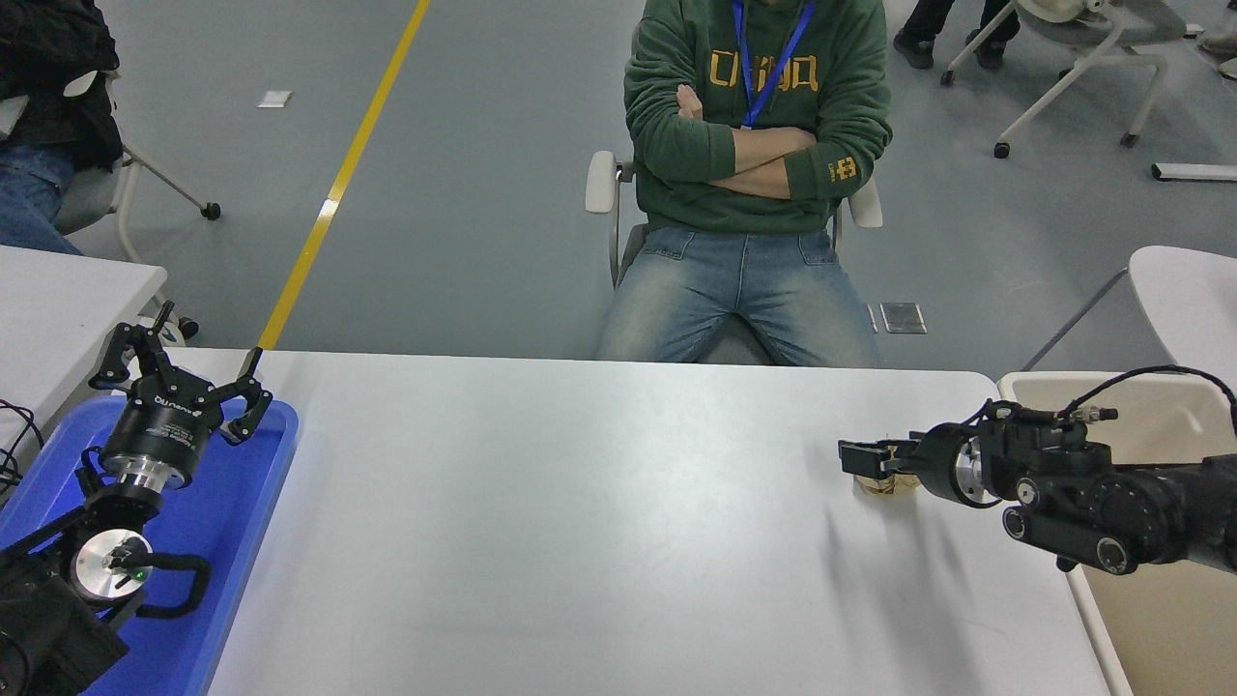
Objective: Clean the table surface
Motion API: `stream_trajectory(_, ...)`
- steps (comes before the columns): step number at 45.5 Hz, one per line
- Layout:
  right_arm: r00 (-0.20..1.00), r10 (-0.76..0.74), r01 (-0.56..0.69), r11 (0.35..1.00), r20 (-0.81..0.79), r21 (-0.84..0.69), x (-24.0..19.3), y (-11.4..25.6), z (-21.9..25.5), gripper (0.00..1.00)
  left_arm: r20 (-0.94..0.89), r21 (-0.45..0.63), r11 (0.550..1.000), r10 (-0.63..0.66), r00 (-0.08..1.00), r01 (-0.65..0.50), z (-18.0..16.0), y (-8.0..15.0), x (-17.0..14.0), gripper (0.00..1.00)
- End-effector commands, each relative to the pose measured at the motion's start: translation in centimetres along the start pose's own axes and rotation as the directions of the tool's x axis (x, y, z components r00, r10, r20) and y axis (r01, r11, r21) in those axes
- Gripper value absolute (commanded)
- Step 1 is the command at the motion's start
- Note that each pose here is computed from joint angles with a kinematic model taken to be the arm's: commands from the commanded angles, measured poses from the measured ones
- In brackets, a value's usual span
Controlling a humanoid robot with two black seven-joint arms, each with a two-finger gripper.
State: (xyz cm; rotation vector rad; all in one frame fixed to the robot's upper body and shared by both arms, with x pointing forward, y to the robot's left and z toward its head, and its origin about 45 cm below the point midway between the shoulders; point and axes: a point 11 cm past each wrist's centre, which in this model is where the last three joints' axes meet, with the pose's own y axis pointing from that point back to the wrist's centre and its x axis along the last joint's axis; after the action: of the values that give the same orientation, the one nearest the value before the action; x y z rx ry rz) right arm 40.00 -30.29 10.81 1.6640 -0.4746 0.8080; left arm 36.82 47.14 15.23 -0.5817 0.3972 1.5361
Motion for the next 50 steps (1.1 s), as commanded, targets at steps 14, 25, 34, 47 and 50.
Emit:
stream_trajectory(14, 0.994, -0.062, 0.058, 0.997, -0.087, -0.045, -2.1, -0.7, 1.1, 1.00, -0.001, -0.001, 1.000, 0.000, 1.000, 0.000, 0.0, 0.0, 0.0, 1.00)
stream_trajectory(25, 0.989, -0.086, 0.080, 0.995, -0.117, -0.058, -2.7, -0.1, 2.3, 1.00, 0.001, 0.000, 1.000, 0.000, 1.000, 0.000, 0.0, 0.0, 0.0, 1.00)
stream_trajectory(34, 0.989, -0.091, 0.086, 0.995, -0.120, -0.048, -3.1, -0.2, 1.9, 0.97, 0.000, -0.001, 1.000, 0.000, 1.000, 0.000, 0.1, 0.0, 0.0, 1.00)
stream_trajectory(47, 0.992, -0.068, 0.062, 0.996, -0.104, -0.060, -2.1, -0.4, 1.8, 0.91, 0.000, 0.001, 1.000, 0.000, 1.000, 0.000, 0.0, 0.0, 0.0, 1.00)
stream_trajectory(50, 0.994, -0.059, 0.053, 0.997, -0.097, -0.065, -1.9, -0.5, 1.7, 0.91, -0.001, -0.001, 1.000, 0.000, 1.000, 0.000, 0.0, 0.0, 0.0, 1.00)
